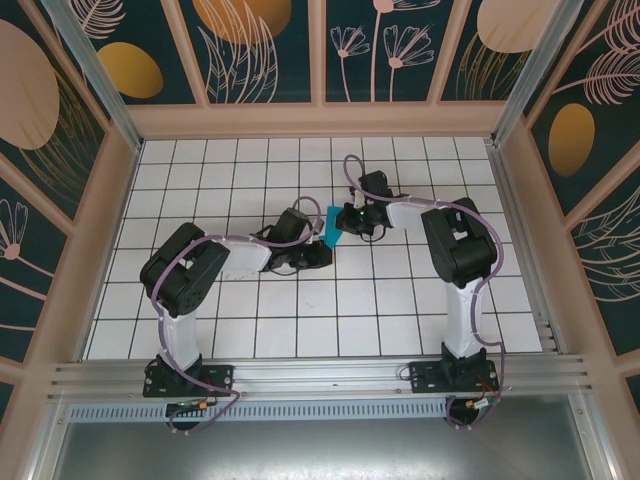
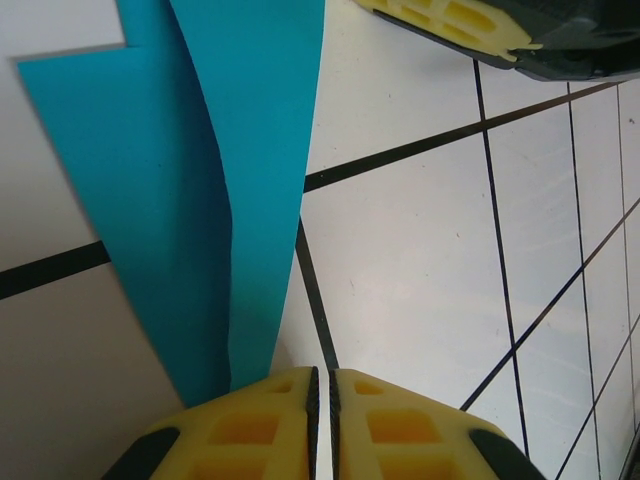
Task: Fold a paper plane with a square sheet of paper (fold left side to right side)
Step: Fold the wing for the fifth time at the center of the table, then pick up the paper plane at the center of the table, then place the paper plane at the center of the table, then move the paper plane to the top-center of the table, then reset both arms
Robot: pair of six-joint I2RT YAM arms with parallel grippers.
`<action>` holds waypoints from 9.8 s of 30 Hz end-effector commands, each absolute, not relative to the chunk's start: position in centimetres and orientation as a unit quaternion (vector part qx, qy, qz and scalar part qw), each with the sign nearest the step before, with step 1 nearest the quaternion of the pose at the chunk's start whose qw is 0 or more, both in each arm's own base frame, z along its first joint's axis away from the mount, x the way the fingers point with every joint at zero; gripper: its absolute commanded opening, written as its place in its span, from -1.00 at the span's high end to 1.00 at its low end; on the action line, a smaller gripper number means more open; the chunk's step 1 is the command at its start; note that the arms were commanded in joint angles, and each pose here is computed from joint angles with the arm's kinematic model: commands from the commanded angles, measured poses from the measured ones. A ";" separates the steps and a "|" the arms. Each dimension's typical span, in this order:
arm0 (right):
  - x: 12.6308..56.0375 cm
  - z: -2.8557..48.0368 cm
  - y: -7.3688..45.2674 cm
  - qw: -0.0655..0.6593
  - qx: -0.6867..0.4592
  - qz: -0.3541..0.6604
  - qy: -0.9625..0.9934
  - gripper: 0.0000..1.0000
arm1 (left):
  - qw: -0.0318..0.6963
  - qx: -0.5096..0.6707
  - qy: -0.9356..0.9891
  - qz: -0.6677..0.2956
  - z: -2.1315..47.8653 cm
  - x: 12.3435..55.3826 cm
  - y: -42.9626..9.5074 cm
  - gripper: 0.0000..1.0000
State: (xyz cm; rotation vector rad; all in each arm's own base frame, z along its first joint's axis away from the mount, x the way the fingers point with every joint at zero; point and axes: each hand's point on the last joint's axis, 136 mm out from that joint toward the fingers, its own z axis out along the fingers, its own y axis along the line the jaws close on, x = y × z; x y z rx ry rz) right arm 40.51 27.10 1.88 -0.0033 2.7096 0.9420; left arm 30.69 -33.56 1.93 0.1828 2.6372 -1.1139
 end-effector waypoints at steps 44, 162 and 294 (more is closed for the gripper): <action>39.0 -2.1 26.2 0.093 0.001 0.263 0.960 0.78 | 0.064 0.088 0.917 -0.384 -0.9 28.2 -33.1 0.68; 29.1 5.6 27.0 0.211 -0.156 0.065 0.963 -0.40 | 0.471 -0.082 0.847 -0.234 19.1 33.1 -17.5 -0.45; 37.5 17.0 -1.2 0.526 0.184 0.017 0.830 -0.97 | 0.673 -0.178 0.708 0.115 22.0 33.3 1.0 -0.97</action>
